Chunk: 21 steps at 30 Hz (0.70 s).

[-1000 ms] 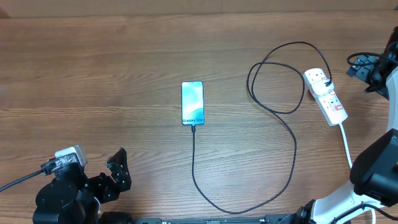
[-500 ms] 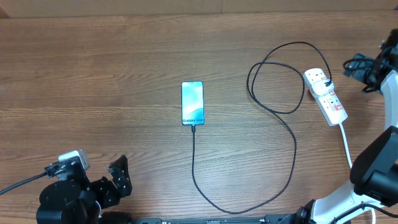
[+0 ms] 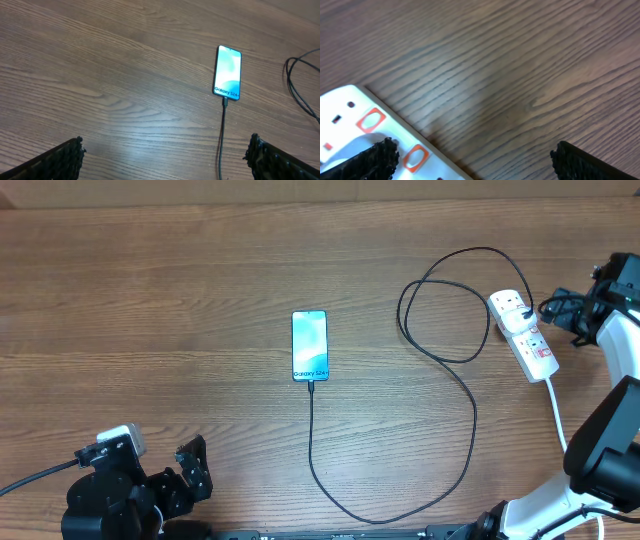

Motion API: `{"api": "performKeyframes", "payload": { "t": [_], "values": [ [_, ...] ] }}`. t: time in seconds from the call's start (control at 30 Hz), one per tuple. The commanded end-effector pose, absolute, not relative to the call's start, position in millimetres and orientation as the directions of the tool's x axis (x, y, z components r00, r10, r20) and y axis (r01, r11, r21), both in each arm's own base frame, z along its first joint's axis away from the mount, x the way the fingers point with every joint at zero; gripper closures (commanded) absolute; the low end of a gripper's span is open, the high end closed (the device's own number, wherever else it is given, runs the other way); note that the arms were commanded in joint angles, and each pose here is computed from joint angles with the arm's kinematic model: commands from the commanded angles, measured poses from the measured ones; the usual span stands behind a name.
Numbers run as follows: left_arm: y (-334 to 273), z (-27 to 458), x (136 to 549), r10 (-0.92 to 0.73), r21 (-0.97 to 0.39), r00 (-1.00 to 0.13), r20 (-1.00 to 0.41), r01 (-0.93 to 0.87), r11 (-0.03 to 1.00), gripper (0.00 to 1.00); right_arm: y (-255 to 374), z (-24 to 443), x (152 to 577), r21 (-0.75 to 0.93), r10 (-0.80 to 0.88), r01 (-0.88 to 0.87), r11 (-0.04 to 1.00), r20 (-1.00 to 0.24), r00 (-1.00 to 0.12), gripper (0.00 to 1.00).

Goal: Plug charger to phone and switch on socket

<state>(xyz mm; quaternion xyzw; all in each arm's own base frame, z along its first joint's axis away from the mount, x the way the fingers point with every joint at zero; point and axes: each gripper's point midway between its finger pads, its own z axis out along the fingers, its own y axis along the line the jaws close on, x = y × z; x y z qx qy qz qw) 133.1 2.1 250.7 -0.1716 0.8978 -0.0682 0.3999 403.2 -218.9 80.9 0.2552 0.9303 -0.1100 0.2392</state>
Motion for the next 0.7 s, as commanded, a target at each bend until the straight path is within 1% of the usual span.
{"api": "performKeyframes", "payload": {
  "t": [0.0,0.07,0.23,0.43,0.67],
  "values": [
    [4.2,249.8,132.5,-0.372,-0.26,-0.614,-0.696,-0.268,0.928,0.0,-225.2,68.7,395.3,-0.079,0.433,0.532,0.843,-0.488,-0.758,0.0],
    [4.2,249.8,132.5,-0.372,-0.26,-0.613,-0.697,-0.267,0.928,0.0,-224.5,60.4,392.3,-0.061,0.438,0.526,0.848,-0.476,-0.763,0.0],
    [4.2,249.7,132.4,-0.372,-0.26,-0.614,-0.696,-0.268,0.928,0.01,-208.1,46.3,397.0,0.021,0.392,0.429,0.903,-0.449,-0.803,0.0],
    [4.2,249.8,132.5,-0.372,-0.26,-0.614,-0.696,-0.268,0.928,0.0,-205.7,23.7,394.4,0.024,0.402,0.429,0.903,-0.404,-0.822,0.0],
    [4.2,249.8,132.5,-0.372,-0.26,-0.614,-0.696,-0.268,0.928,0.01,-208.2,21.2,397.1,0.027,0.409,0.438,0.899,-0.413,-0.814,0.0]
  ]
}}
